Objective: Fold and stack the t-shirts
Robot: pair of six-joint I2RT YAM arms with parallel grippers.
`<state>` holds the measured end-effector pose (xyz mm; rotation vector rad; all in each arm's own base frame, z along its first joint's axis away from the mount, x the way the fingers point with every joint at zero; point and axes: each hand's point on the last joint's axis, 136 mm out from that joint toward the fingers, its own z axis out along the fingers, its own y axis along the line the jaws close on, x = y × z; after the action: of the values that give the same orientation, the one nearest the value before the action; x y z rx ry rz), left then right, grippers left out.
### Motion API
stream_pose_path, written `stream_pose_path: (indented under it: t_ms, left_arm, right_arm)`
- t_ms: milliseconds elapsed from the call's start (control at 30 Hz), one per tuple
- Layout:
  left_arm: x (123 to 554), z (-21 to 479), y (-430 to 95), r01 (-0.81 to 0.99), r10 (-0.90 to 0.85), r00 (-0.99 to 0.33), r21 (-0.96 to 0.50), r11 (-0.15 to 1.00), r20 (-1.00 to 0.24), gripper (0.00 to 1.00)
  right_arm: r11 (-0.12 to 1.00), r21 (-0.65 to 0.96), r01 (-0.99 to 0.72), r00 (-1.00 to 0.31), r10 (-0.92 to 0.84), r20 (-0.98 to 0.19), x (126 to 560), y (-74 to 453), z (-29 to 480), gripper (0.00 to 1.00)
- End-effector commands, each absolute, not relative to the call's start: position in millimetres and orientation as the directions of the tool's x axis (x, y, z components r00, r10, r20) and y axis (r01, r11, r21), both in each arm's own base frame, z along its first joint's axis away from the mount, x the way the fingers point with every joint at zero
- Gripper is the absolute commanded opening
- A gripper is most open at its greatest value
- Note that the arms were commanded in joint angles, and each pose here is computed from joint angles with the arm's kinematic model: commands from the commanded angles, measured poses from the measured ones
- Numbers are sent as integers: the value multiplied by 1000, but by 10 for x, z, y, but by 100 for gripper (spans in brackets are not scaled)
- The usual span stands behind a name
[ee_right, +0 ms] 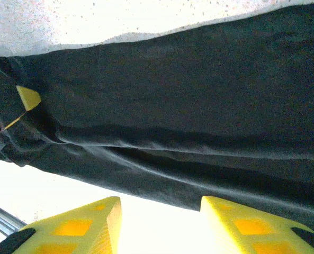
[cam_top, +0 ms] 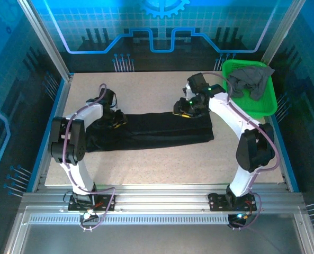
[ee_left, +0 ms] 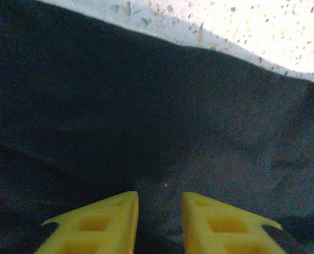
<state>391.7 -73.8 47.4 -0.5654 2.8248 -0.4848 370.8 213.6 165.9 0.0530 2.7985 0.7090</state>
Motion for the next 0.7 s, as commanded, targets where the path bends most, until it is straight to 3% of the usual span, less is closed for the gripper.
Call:
stream_pose_path:
  t_ms: [0,67,467,600,633,667]
  left_arm:
    - [3727,570,-679,-369,-424,-895,-309,877,-135,9]
    - [3688,643,-683,-383,-439,-888,-310,870,-135,0]
    - [3165,769,-1022,-539,-558,-828,-350,766,56,0]
    - [3052,747,-979,-579,-596,-801,-316,751,50,0]
    - [3067,797,-918,-585,-611,-791,-307,751,12,9]
    - [3089,842,-860,-591,-626,-779,-303,747,-24,29]
  right_arm:
    - [867,497,-42,-960,102,-260,3638,2167,1804,43]
    - [868,495,-42,-959,104,-264,3623,2158,1808,43]
    - [866,499,-20,-959,124,-254,3518,2083,1704,43]
    - [864,503,-15,-960,128,-249,3468,2042,1682,43]
    - [864,503,-15,-960,128,-248,3454,2031,1679,43]
    - [864,503,-15,-960,128,-249,3446,2022,1677,43]
